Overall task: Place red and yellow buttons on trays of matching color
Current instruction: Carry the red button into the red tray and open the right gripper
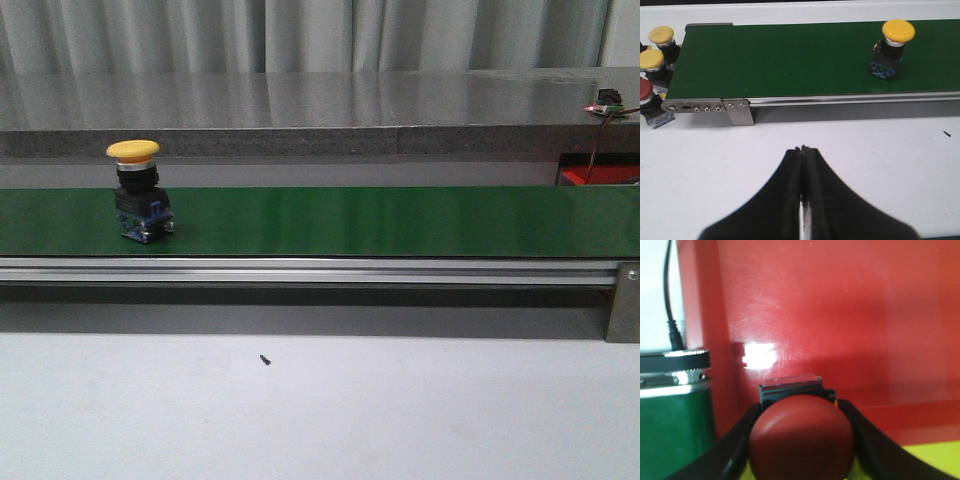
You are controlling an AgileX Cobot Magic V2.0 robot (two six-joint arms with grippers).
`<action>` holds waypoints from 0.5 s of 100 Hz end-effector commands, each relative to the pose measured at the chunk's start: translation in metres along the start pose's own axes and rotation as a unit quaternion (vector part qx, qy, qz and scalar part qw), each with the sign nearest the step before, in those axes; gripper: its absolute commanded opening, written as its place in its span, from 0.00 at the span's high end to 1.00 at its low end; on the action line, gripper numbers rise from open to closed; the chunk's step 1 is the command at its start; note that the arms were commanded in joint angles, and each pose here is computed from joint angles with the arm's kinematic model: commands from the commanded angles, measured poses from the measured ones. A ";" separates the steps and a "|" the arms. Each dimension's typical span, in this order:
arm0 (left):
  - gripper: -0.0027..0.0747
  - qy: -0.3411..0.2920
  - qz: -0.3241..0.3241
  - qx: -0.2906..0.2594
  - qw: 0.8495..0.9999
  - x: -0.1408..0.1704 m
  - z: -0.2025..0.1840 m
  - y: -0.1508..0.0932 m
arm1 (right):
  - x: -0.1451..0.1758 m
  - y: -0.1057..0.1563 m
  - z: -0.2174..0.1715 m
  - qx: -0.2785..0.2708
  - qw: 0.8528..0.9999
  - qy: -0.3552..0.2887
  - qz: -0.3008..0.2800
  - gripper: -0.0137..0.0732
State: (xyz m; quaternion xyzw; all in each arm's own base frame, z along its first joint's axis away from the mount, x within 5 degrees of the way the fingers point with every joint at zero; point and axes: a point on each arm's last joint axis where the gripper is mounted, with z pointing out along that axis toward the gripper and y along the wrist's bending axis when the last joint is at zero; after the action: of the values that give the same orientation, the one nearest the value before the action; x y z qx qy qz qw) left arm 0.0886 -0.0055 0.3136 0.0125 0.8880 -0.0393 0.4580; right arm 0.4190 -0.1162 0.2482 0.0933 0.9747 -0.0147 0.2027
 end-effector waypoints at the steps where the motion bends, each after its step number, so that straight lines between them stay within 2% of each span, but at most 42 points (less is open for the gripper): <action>1: 0.99 -0.050 -0.003 0.003 0.999 -0.014 -0.005 -0.001 | -0.012 -0.003 -0.020 0.005 0.999 -0.054 0.004 0.62; 20: 0.99 -0.050 -0.003 0.003 0.999 -0.014 -0.005 -0.001 | -0.008 -0.003 0.008 0.001 1.000 -0.019 0.006 0.62; 37: 0.99 -0.050 -0.003 0.003 0.999 -0.014 -0.005 -0.001 | -0.005 -0.004 0.018 0.000 1.000 -0.003 0.007 0.62; 44: 0.99 -0.050 -0.003 0.003 0.999 -0.014 -0.005 -0.001 | -0.005 -0.004 0.018 0.000 1.000 -0.003 0.007 0.58; 50: 0.99 -0.050 -0.003 0.003 0.999 -0.014 -0.005 -0.001 | -0.005 -0.003 0.018 -0.002 1.000 -0.003 0.008 0.49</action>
State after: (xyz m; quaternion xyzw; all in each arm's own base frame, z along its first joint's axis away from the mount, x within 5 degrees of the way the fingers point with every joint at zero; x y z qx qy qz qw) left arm 0.0886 -0.0055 0.3136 0.0125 0.8880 -0.0393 0.4580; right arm 0.4308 -0.1195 0.2004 0.0972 0.9829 -0.0053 0.1566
